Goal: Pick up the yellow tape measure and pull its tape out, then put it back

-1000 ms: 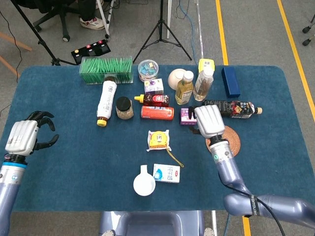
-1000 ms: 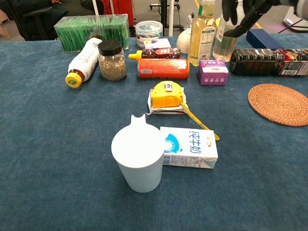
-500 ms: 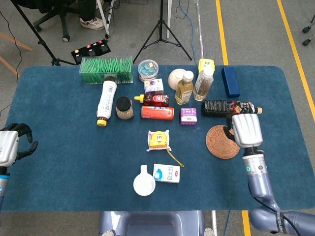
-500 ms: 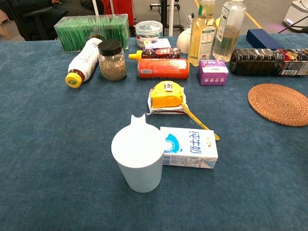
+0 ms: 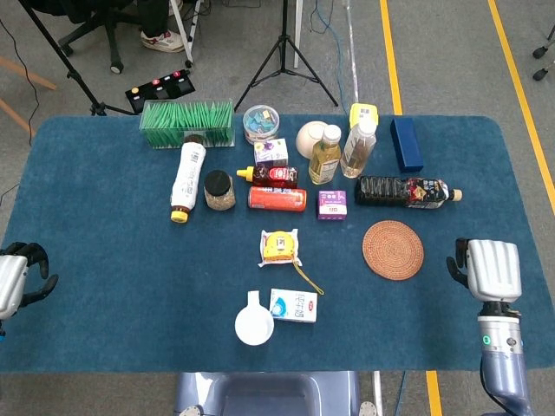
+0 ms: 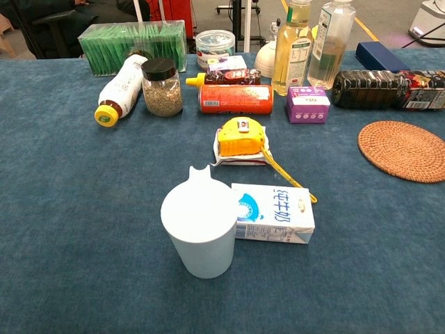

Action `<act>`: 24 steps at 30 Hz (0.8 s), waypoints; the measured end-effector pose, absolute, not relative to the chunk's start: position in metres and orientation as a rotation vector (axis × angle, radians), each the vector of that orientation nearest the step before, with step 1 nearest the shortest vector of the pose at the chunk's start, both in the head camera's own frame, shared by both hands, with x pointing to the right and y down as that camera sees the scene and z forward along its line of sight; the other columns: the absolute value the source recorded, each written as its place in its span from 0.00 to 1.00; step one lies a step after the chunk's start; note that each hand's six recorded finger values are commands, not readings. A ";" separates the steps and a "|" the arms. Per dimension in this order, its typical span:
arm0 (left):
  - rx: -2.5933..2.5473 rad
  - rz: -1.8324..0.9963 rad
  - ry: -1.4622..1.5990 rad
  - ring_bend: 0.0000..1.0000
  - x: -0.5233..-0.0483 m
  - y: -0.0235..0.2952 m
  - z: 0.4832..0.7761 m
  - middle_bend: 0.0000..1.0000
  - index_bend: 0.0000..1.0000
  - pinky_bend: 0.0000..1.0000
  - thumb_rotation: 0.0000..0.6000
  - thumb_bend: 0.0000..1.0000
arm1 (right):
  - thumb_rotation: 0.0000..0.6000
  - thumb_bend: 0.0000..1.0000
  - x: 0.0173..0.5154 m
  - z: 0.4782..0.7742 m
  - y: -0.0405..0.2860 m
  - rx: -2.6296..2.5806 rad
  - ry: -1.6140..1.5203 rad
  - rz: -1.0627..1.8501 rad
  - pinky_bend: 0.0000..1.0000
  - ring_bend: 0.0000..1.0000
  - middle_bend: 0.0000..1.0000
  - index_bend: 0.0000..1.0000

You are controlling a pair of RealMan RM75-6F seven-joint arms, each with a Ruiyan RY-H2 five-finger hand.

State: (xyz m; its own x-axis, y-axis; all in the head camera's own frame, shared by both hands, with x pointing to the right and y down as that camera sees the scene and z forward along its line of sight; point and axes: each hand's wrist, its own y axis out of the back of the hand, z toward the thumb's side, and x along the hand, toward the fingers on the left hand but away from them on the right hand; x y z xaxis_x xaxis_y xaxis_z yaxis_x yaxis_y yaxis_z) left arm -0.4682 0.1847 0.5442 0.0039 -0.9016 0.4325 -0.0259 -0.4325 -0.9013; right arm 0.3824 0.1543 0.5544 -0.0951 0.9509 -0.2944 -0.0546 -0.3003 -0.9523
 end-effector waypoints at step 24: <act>-1.596 -1.513 1.011 0.34 -0.462 0.206 0.540 0.46 0.66 0.49 1.00 0.30 | 1.00 0.33 0.402 0.541 0.184 -1.310 -1.116 1.538 0.74 0.84 0.78 0.80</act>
State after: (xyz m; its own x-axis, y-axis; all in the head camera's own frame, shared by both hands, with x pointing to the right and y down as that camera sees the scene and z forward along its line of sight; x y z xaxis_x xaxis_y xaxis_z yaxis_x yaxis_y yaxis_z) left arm -0.4619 0.2057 0.5399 0.0106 -0.8949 0.4461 -0.0696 -0.4457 -0.8925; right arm 0.4022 0.1835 0.5410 -0.1330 0.9523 -0.2747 -0.0344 -0.2814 -0.9590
